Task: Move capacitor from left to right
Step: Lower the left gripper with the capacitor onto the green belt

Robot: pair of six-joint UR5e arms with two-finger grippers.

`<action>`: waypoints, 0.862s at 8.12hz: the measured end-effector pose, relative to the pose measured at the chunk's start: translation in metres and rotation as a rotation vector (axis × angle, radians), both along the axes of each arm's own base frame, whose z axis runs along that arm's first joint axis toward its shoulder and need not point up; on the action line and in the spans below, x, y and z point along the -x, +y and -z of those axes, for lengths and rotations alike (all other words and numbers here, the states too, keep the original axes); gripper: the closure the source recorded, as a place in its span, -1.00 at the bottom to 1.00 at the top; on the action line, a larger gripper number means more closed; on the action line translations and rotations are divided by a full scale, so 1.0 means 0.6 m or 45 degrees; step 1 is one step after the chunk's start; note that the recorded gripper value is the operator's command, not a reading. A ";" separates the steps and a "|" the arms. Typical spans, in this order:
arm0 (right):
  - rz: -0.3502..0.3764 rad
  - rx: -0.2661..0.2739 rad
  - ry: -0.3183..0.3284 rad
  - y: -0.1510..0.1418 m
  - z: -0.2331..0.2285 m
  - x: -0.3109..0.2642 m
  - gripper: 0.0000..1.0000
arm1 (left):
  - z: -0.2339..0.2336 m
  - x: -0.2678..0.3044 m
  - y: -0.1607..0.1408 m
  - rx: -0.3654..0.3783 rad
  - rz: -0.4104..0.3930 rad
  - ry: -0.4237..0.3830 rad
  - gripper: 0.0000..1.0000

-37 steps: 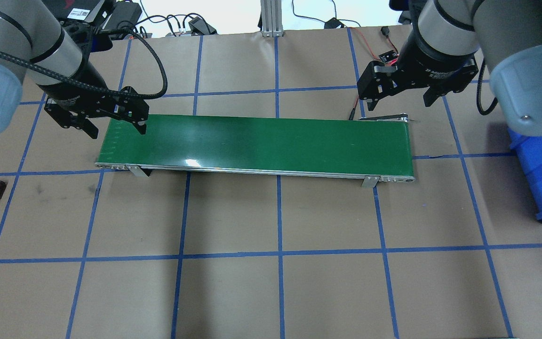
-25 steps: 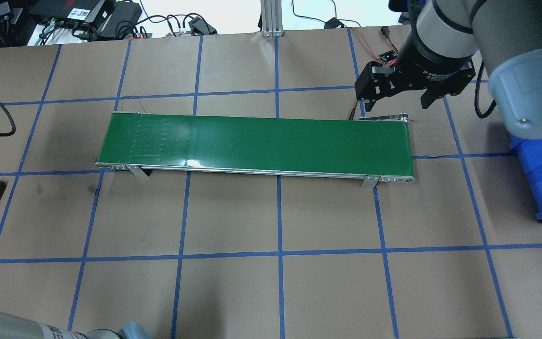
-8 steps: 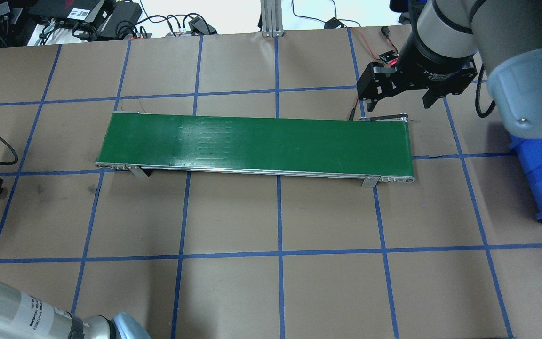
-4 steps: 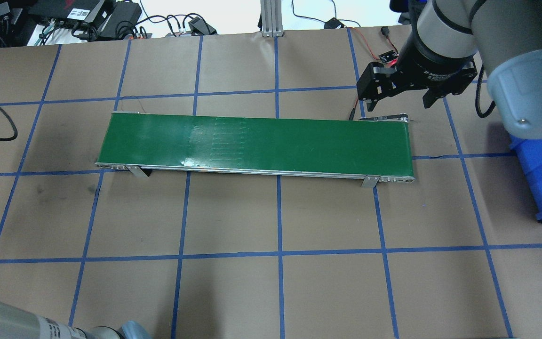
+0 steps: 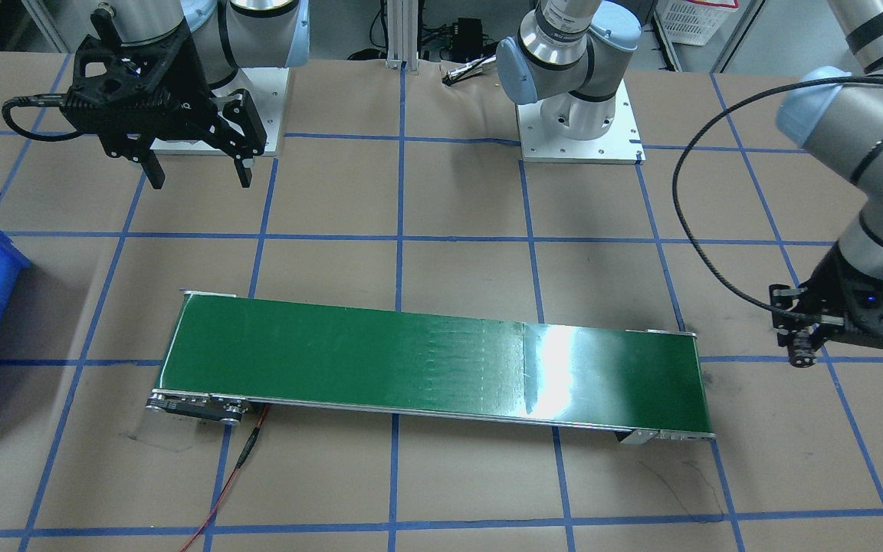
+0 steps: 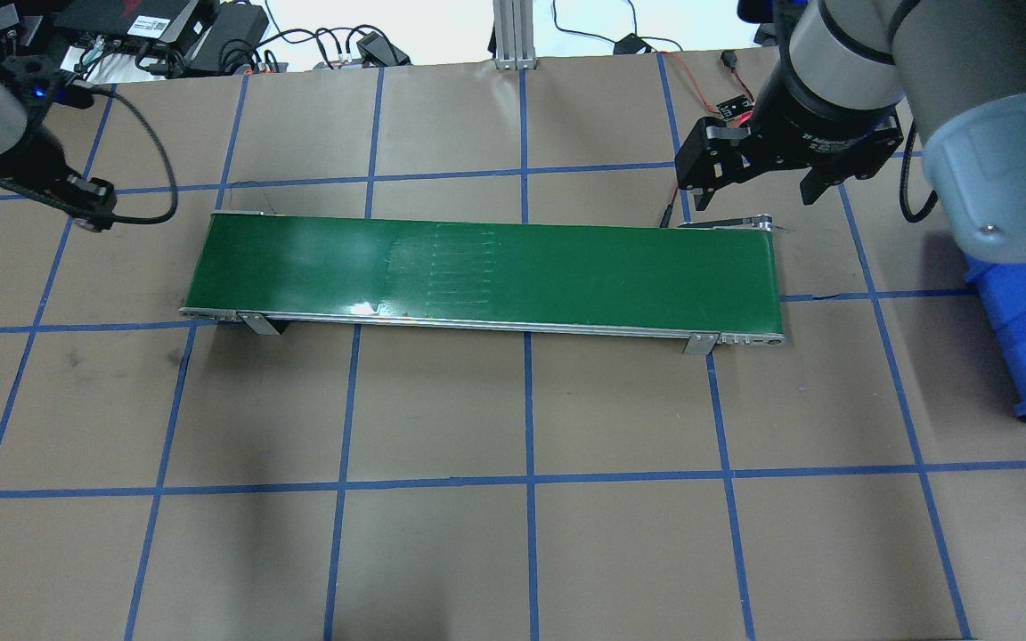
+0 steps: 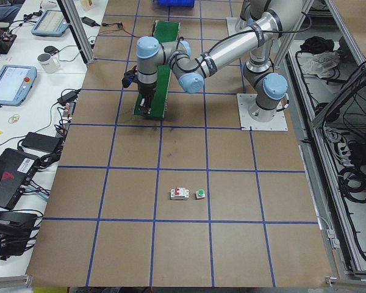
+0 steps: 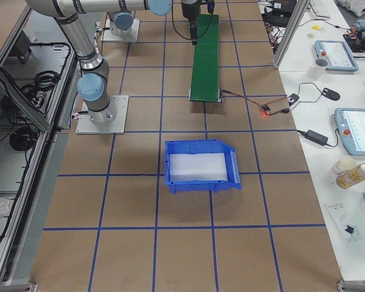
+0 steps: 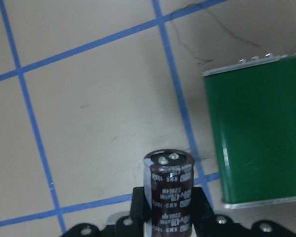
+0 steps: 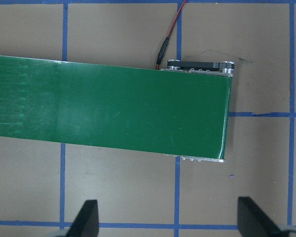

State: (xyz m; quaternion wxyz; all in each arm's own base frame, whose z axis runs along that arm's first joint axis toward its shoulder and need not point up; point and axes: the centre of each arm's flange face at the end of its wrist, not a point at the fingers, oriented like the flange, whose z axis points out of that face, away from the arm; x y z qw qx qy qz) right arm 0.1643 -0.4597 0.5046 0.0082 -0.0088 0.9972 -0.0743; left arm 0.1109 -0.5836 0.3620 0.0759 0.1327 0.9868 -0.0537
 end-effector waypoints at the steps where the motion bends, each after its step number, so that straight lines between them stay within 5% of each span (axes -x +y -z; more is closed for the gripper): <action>1: 0.000 0.000 0.000 0.000 0.000 0.000 -1.00 | 0.000 0.069 -0.010 0.013 0.004 0.017 1.00; 7: 0.000 0.000 0.001 0.000 0.000 0.000 -1.00 | 0.135 0.144 -0.050 -0.135 0.040 0.072 1.00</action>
